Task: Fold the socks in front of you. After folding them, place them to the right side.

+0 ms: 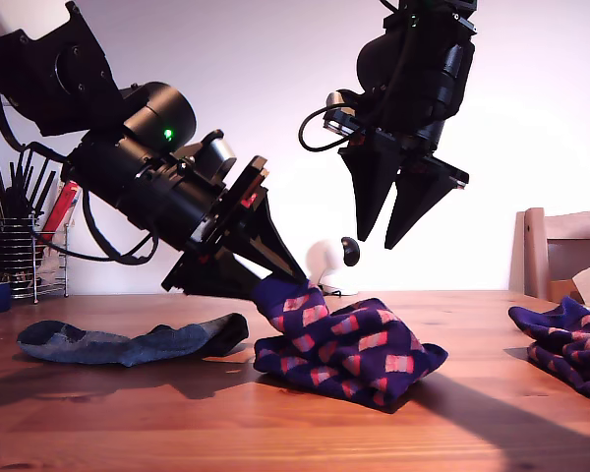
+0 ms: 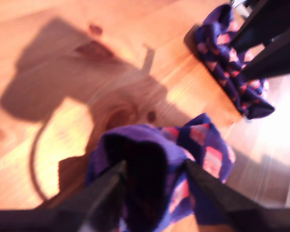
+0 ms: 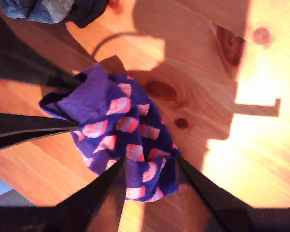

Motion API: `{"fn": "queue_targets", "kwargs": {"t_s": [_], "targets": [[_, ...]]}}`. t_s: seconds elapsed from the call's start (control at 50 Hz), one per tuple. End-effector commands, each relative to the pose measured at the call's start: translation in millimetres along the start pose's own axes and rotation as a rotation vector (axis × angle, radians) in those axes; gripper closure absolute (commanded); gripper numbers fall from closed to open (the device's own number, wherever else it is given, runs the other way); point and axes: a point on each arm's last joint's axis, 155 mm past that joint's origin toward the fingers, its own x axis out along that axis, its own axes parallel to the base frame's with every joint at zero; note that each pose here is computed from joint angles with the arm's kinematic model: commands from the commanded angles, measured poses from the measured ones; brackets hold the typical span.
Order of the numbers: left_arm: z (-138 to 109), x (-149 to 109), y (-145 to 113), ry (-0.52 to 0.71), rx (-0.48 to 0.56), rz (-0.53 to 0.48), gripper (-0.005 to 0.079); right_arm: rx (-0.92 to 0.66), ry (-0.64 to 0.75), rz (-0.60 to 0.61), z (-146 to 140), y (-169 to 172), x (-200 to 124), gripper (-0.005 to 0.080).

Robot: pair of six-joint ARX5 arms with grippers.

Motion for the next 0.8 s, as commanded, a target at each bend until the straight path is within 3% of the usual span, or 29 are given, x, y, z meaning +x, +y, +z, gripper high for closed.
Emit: {"fn": "queue_targets", "kwargs": {"t_s": [0.0, 0.1, 0.56, 0.68, 0.78], "targets": [[-5.6, 4.1, -5.5, 0.014, 0.001, -0.011, 0.0553, 0.001, 0.021, 0.003, -2.5, -0.5, 6.6, 0.0468], [-6.7, 7.3, -13.6, 0.019, 0.015, -0.032, 0.0779, 0.002, 0.022, 0.003, -2.9, -0.7, 6.5, 0.0468], [37.6, -14.1, -83.7, -0.021, 0.005, -0.318, 0.0763, 0.036, 0.022, -0.008, -5.3, -17.0, 2.3, 0.0468], [42.2, -16.8, -81.2, -0.030, 0.002, -0.312, 0.0763, 0.048, 0.020, -0.009, -5.8, -22.0, 1.0, 0.0468], [36.2, -15.6, -53.5, -0.018, -0.013, -0.197, 0.0763, 0.052, 0.025, -0.009, -7.1, -22.9, 0.6, 0.0468]]}}
